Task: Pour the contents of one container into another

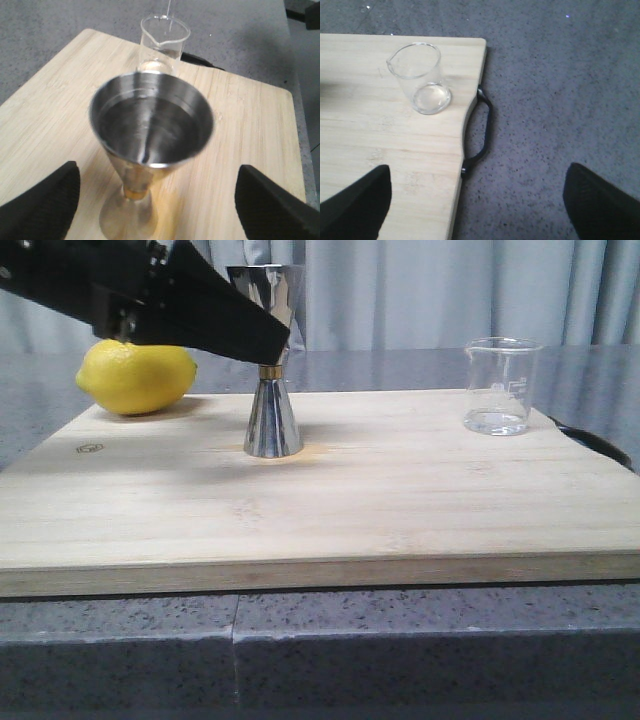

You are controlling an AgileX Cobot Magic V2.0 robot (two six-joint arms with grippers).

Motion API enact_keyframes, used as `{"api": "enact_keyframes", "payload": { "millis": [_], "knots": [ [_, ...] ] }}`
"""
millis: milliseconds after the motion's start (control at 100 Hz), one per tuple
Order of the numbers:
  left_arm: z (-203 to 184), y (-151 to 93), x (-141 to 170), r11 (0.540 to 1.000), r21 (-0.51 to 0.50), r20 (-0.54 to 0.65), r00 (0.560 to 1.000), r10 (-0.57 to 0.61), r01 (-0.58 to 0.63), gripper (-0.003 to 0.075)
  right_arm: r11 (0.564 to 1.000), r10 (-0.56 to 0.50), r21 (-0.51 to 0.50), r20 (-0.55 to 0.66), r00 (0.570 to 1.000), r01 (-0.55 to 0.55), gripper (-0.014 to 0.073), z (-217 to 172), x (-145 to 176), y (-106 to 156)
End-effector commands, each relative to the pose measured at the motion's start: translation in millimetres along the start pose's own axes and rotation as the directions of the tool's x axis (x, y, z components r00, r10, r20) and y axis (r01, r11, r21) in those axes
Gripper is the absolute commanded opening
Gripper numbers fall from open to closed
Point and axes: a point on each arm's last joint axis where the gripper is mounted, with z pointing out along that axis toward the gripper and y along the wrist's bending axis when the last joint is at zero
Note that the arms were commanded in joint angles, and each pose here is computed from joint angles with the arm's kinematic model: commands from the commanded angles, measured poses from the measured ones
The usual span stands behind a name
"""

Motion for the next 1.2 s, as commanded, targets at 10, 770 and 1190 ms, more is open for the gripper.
{"api": "enact_keyframes", "payload": {
  "millis": [10, 770, 1190],
  "knots": [
    [-29, -25, -30, 0.998, -0.067, 0.009, 1.000, 0.013, -0.013, 0.0589, 1.000, 0.013, 0.009, 0.014, 1.000, -0.014, 0.0606, -16, -22, -1],
    [-185, -124, -27, 0.580, -0.792, -0.036, 0.934, -0.356, 0.191, 0.0588, 0.995, -0.051, 0.085, -0.098, 0.994, 0.059, 0.0606, -61, -40, -11],
    [-184, -138, -5, 0.531, -0.771, 0.207, 0.927, -0.314, 0.352, 0.0529, 0.996, -0.065, 0.066, 0.225, 0.972, 0.052, 0.0605, -106, -22, -17]
  ]
}}
